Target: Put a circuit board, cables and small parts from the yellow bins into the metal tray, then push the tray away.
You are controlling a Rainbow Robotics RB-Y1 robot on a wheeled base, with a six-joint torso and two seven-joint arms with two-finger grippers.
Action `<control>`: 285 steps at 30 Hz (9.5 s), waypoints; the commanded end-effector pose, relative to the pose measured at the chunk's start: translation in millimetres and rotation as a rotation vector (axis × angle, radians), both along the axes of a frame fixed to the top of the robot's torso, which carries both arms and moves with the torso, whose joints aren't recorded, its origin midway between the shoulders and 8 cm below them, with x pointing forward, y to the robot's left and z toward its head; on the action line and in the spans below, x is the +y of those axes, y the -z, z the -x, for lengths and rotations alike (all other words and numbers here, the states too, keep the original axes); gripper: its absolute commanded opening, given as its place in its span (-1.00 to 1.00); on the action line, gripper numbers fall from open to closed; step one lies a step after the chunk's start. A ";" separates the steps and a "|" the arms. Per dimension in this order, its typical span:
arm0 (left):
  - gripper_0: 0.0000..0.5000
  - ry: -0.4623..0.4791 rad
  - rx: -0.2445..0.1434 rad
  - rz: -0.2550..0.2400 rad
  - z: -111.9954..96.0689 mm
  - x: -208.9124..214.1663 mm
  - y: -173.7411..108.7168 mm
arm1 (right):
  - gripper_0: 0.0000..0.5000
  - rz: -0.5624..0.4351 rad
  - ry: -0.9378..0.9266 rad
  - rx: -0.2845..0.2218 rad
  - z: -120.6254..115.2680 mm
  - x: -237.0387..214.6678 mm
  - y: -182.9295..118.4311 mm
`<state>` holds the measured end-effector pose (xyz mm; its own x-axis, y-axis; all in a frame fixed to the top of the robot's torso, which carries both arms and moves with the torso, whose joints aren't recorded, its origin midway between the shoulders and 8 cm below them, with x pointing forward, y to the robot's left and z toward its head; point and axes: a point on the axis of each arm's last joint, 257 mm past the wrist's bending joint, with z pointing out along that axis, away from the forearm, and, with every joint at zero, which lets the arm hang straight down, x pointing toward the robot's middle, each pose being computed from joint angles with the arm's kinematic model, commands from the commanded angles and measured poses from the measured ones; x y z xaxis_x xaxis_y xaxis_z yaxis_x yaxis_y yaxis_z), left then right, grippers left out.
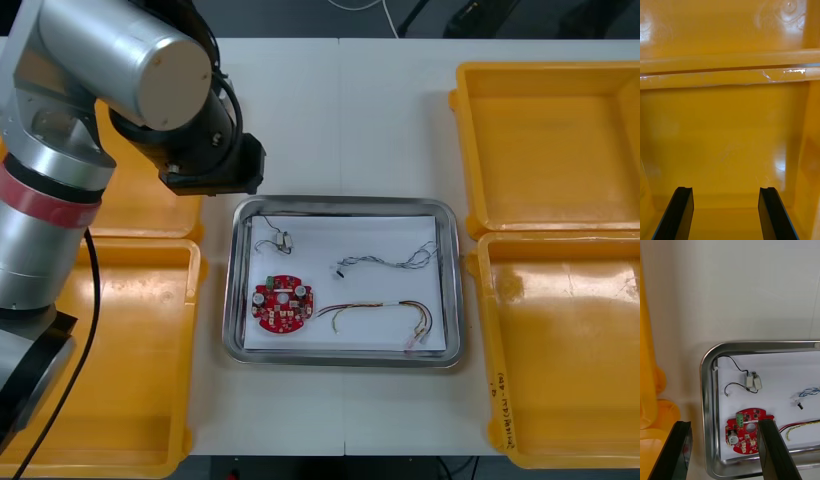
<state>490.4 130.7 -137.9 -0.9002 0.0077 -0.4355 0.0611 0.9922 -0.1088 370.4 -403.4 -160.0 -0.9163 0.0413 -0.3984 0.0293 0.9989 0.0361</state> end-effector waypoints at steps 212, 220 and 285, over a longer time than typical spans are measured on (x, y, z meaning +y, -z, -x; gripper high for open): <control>1.00 0.001 -0.071 -0.159 100.2 239.5 -12.5 | -1.00 0.783 -1.301 -0.394 -78.8 397.0 96.7; 1.00 0.001 -0.071 -0.159 100.2 239.5 -12.5 | -1.00 0.759 -1.292 -0.465 -108.6 407.0 87.1; 1.00 0.001 -0.071 -0.159 100.2 239.5 -12.5 | -1.00 0.944 -1.264 -0.780 -275.0 419.0 -18.3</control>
